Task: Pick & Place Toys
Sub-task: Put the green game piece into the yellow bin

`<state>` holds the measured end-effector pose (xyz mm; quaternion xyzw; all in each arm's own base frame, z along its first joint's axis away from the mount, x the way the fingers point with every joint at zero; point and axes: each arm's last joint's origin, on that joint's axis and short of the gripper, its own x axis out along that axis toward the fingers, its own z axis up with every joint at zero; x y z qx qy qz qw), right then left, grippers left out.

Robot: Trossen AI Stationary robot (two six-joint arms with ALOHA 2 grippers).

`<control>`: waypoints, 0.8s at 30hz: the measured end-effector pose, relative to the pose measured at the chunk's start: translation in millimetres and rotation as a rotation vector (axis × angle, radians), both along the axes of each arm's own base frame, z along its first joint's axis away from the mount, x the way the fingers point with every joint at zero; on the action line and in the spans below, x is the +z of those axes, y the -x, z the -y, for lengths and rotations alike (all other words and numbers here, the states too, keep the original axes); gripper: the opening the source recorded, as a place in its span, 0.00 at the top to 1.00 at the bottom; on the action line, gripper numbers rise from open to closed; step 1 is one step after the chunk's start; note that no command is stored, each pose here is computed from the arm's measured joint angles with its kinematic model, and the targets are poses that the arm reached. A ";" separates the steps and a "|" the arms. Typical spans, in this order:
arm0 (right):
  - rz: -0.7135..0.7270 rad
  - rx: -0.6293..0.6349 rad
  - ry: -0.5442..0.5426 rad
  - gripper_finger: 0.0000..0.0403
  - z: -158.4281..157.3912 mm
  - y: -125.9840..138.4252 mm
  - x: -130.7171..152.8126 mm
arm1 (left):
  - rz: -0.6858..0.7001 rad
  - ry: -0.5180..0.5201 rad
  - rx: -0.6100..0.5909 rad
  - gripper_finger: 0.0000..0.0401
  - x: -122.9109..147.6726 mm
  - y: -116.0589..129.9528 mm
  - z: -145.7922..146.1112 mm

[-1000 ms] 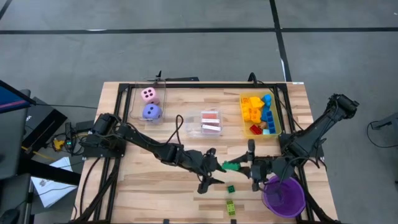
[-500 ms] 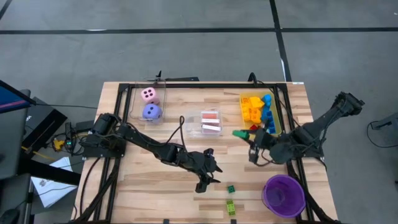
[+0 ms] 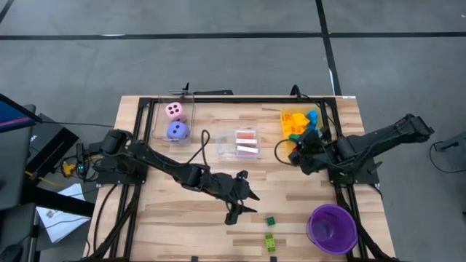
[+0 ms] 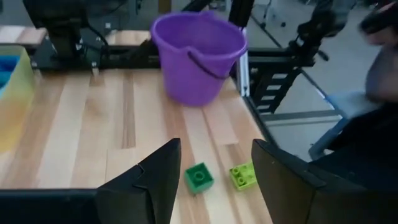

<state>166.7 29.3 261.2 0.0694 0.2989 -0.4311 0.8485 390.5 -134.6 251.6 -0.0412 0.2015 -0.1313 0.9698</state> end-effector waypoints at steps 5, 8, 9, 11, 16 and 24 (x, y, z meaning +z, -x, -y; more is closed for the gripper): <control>-0.059 -0.128 -0.039 0.77 17.5 5.6 -17.1 | 0.051 0.021 -0.023 0.52 26.7 14.9 5.1; -0.089 -0.161 -0.086 0.77 24.4 7.3 -26.8 | 0.036 0.017 -0.044 0.52 33.5 24.0 10.3; -0.097 -0.170 -0.105 0.77 26.4 7.5 -29.8 | 0.034 0.016 -0.050 0.51 35.6 26.5 11.8; -0.103 -0.176 -0.132 0.77 29.6 7.0 -35.5 | 0.026 0.013 -0.062 0.51 38.7 31.4 14.9; -0.117 -0.143 -0.188 0.77 36.3 3.2 -48.7 | 0.019 0.004 -0.071 0.52 38.7 34.3 18.8; -0.145 -0.104 -0.279 0.77 36.9 3.9 -59.6 | 0.005 -0.005 -0.047 0.52 37.3 31.9 11.6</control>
